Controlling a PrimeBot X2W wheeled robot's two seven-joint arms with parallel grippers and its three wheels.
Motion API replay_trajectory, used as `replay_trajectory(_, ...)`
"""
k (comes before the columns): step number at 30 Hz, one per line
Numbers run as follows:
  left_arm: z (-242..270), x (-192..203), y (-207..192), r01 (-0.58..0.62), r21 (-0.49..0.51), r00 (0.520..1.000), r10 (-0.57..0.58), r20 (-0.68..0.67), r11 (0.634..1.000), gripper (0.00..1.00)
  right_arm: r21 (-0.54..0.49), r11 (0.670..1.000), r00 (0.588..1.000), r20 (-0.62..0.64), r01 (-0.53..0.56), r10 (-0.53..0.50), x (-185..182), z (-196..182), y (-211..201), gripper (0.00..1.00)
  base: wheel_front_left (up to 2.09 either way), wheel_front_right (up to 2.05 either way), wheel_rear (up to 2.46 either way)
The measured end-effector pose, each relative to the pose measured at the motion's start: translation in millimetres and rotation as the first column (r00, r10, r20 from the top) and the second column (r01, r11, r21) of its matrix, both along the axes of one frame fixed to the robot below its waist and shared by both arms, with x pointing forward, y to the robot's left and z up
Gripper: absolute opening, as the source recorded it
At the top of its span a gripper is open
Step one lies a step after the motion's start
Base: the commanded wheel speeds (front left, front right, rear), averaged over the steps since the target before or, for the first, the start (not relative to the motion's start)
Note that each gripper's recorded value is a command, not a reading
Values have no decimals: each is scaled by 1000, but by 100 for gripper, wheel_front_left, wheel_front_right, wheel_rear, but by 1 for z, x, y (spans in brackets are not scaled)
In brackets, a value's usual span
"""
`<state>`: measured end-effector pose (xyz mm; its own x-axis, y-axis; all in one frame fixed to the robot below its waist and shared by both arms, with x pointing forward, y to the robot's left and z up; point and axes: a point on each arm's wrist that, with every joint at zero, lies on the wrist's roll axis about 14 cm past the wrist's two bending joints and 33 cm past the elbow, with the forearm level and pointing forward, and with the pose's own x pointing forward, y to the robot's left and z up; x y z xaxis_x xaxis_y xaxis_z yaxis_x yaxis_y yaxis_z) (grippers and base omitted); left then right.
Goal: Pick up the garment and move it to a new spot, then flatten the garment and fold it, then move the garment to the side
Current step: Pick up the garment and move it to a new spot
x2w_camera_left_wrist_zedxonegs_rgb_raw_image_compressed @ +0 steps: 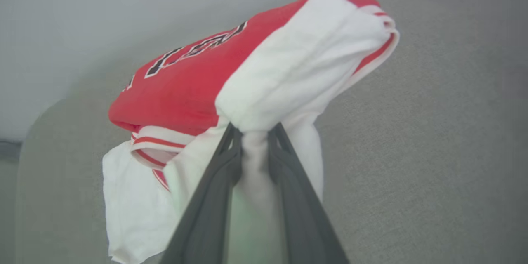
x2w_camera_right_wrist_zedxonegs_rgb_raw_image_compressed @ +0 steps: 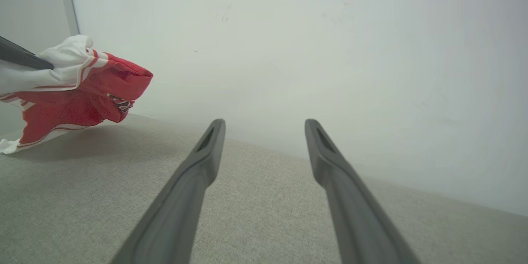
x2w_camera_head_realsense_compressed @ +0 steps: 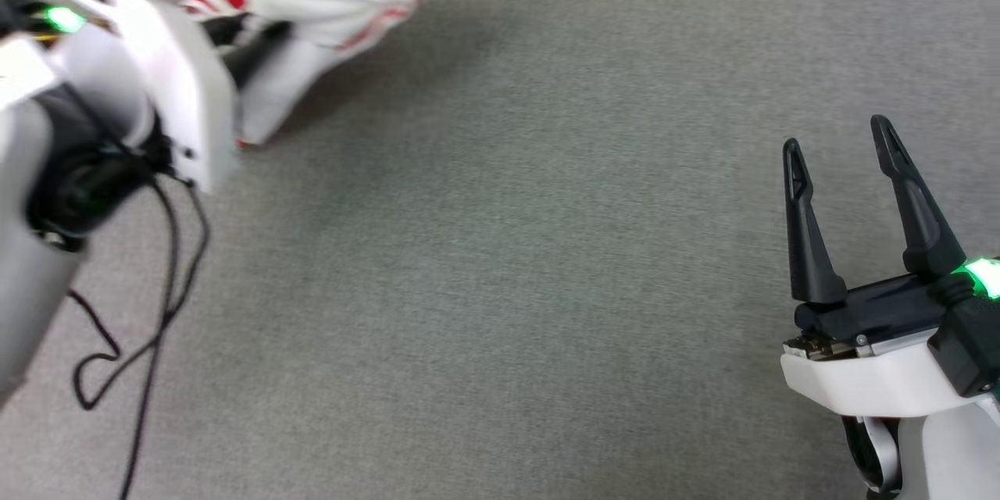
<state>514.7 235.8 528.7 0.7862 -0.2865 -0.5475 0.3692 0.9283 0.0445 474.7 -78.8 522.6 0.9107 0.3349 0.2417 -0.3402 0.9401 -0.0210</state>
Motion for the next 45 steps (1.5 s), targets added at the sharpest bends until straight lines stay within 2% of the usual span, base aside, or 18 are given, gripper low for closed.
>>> replay_trajectory(3,3,0,-48,135,-12,991,-135,15,991,0,11,1000,1000,3,29,-30,-4,6,-12,100,0,0,0)
replay_trajectory(7,-10,-9,-121,319,-49,947,-320,-12,946,0,26,996,997,5,80,-81,-9,12,-32,100,0,0,0)
replay_trajectory(11,-21,-18,-185,483,-54,874,-485,-25,874,0,23,989,990,8,144,-144,-15,16,-56,100,0,0,0)
replay_trajectory(16,-38,-37,-255,638,-97,764,-644,-44,764,0,21,976,976,-1,217,-217,-21,16,-84,100,0,0,0)
replay_trajectory(20,-51,-52,-296,713,-144,688,-724,-47,686,0,14,967,967,-13,256,-256,-25,13,-98,100,0,0,0)
replay_trajectory(23,-66,-65,-319,742,-192,645,-762,-60,643,0,11,962,962,-25,272,-272,-24,9,-104,100,0,0,0)
replay_trajectory(26,-84,-75,-330,750,-222,620,-779,-92,623,0,6,960,959,-31,281,-280,-23,6,-108,100,0,0,0)
replay_trajectory(32,-121,-106,-341,738,-287,580,-791,-193,611,0,-1,957,956,-41,291,-291,-21,1,-112,100,0,0,0)
replay_trajectory(35,-134,-124,-342,749,-283,554,-800,-230,599,0,-2,957,956,-46,290,-290,-20,-1,-111,100,0,0,0)
replay_trajectory(36,-134,-127,-343,751,-279,552,-801,-229,598,53,-1,958,956,-47,288,-288,-20,-1,-111,100,0,0,0)
replay_trajectory(37,-134,-127,-343,753,-273,557,-801,-221,599,100,-1,958,957,-47,286,-286,-20,-1,-110,100,0,0,0)
replay_trajectory(40,-124,-119,-345,756,-251,590,-795,-138,605,100,2,960,959,-41,281,-281,-21,2,-108,100,0,0,0)
replay_trajectory(42,-109,-107,-350,749,-250,628,-778,-25,613,100,1,961,960,-35,278,-278,-23,5,-106,100,0,0,0)
replay_trajectory(45,-74,-78,-350,715,-236,697,-697,171,657,100,1,961,960,-34,278,-278,-30,8,-106,100,0,0,0)
